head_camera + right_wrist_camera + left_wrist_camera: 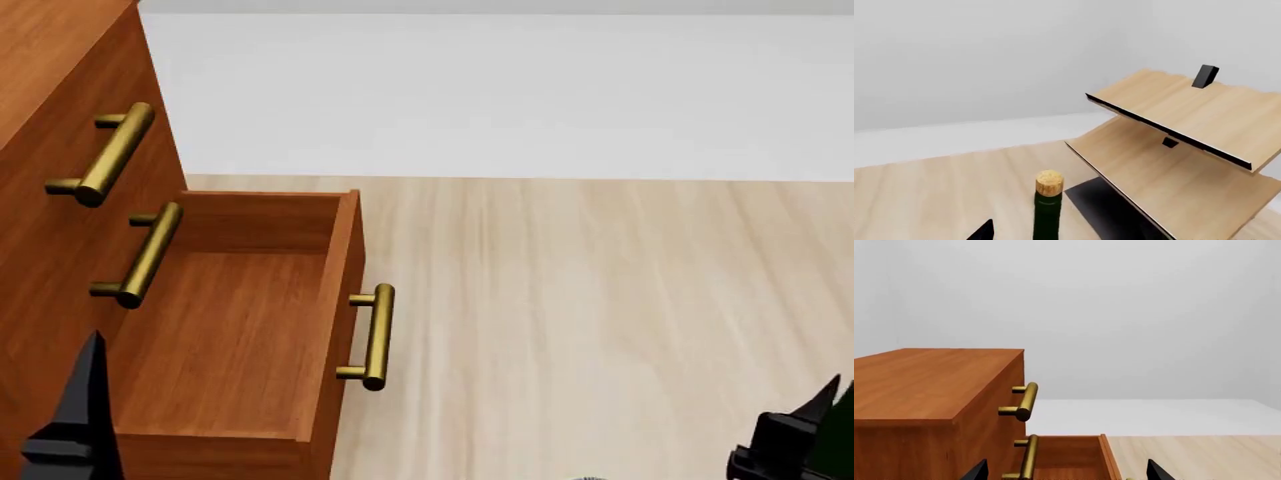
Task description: Put the wine bottle in the bottom drawer of the cabinet.
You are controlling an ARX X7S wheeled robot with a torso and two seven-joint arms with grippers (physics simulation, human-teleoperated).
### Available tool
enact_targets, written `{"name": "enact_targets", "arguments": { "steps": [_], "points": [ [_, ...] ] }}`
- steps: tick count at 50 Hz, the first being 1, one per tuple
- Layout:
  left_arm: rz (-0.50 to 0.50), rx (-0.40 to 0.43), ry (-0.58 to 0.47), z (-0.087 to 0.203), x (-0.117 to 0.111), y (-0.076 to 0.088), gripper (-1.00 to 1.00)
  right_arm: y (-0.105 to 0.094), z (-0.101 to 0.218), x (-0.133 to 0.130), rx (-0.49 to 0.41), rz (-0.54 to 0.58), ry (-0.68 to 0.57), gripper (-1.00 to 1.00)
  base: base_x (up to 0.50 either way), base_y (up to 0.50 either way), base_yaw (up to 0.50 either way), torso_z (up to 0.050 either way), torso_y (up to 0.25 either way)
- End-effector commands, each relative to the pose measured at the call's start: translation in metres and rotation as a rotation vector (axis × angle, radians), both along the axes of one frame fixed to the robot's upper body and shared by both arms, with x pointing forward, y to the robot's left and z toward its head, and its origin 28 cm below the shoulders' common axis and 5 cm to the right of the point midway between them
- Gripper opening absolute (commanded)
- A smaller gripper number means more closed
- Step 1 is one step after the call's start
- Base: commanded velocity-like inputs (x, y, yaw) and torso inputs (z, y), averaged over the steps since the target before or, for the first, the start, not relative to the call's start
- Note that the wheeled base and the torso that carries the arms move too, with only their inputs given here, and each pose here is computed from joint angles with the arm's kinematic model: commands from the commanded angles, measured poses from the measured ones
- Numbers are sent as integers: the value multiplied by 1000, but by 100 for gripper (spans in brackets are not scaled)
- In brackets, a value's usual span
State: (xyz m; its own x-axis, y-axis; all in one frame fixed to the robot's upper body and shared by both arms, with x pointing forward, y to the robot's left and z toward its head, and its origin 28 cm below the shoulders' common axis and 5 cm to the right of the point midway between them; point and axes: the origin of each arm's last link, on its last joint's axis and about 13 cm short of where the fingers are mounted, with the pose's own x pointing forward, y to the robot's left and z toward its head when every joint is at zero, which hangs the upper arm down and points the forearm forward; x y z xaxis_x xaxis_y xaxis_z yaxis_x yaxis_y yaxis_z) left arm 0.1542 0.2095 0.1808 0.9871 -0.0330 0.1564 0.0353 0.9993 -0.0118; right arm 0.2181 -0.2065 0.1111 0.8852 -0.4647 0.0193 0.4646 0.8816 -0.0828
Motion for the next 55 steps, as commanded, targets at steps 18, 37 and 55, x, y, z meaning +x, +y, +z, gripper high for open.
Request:
{"name": "enact_targets", "arguments": {
  "steps": [18, 37, 55],
  "points": [
    [5, -6, 27, -5, 2, 0, 100, -1, -12, 28, -19, 29, 37, 100, 0, 0, 0, 0, 0],
    [1, -8, 29, -6, 3, 0, 100, -5, -12, 39, -28, 34, 62, 100, 0, 0, 0, 0, 0],
    [0, -8, 38, -9, 4, 0, 100, -14, -10, 51, -16, 26, 76, 100, 0, 0, 0, 0, 0]
  ]
}}
